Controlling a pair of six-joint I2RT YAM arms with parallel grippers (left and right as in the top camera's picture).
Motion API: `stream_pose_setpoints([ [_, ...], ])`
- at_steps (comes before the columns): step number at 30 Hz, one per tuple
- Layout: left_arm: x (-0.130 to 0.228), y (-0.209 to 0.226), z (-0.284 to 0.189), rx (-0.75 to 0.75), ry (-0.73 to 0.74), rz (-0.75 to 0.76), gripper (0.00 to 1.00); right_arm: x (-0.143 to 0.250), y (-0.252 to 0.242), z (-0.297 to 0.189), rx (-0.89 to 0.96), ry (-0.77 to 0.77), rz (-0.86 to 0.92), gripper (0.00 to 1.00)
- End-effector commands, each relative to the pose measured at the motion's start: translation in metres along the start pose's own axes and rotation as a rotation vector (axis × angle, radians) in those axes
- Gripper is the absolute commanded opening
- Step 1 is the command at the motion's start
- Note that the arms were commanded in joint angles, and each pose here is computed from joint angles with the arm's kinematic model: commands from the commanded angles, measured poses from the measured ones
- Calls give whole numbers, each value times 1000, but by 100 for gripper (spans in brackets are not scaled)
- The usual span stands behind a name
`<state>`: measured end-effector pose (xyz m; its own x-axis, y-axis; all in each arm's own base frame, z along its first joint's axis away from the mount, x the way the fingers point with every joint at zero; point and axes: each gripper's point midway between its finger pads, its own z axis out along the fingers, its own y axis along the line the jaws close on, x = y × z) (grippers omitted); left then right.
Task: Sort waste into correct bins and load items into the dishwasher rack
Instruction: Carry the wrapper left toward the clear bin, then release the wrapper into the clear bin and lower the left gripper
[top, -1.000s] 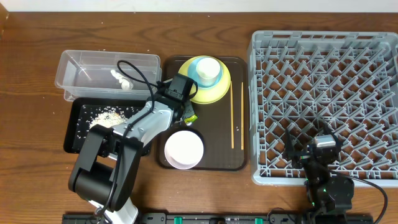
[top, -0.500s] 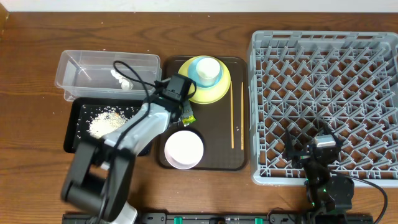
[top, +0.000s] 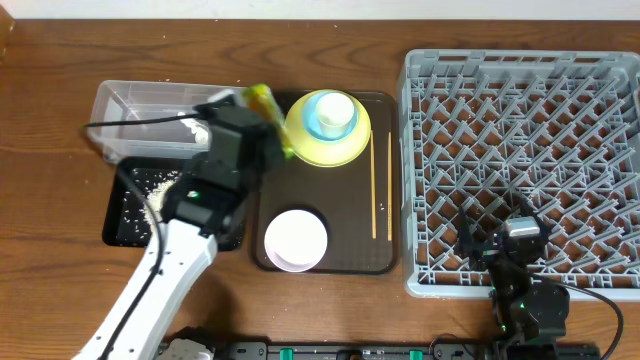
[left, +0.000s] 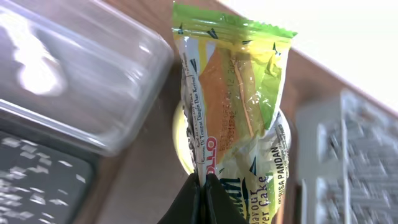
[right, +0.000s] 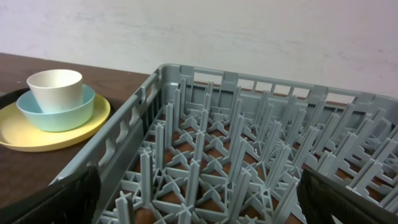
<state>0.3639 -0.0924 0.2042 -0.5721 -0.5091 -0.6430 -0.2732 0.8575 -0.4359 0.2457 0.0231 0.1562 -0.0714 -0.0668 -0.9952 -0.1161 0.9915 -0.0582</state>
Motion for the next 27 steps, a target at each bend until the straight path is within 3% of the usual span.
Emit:
stream_pose_setpoints([
  [1, -28, 37, 4, -142, -106, -32, 6, 2, 2, 0, -9, 6, -9, 99],
  [8, -55, 90, 33, -264, -152, -127, 7, 2, 2, 0, -8, 6, -9, 99],
  [15, -51, 117, 71, -329, -128, -150, 8, 2, 2, 0, -9, 6, -9, 99],
  [17, -48, 120, 79, -335, -121, -142, 14, 2, 2, 0, -9, 6, -9, 99],
  [19, -50, 118, 81, -330, -126, -120, 37, 2, 2, 0, -8, 6, -9, 99],
  [21, -54, 116, 81, -321, -137, -94, 51, 2, 2, 0, -9, 6, -9, 99],
  [24, -60, 111, 74, -305, -152, -82, 58, 2, 2, 0, -8, 6, -9, 99],
  [27, -62, 98, 62, -240, -139, -88, 59, 2, 2, 0, -8, 6, -9, 99],
])
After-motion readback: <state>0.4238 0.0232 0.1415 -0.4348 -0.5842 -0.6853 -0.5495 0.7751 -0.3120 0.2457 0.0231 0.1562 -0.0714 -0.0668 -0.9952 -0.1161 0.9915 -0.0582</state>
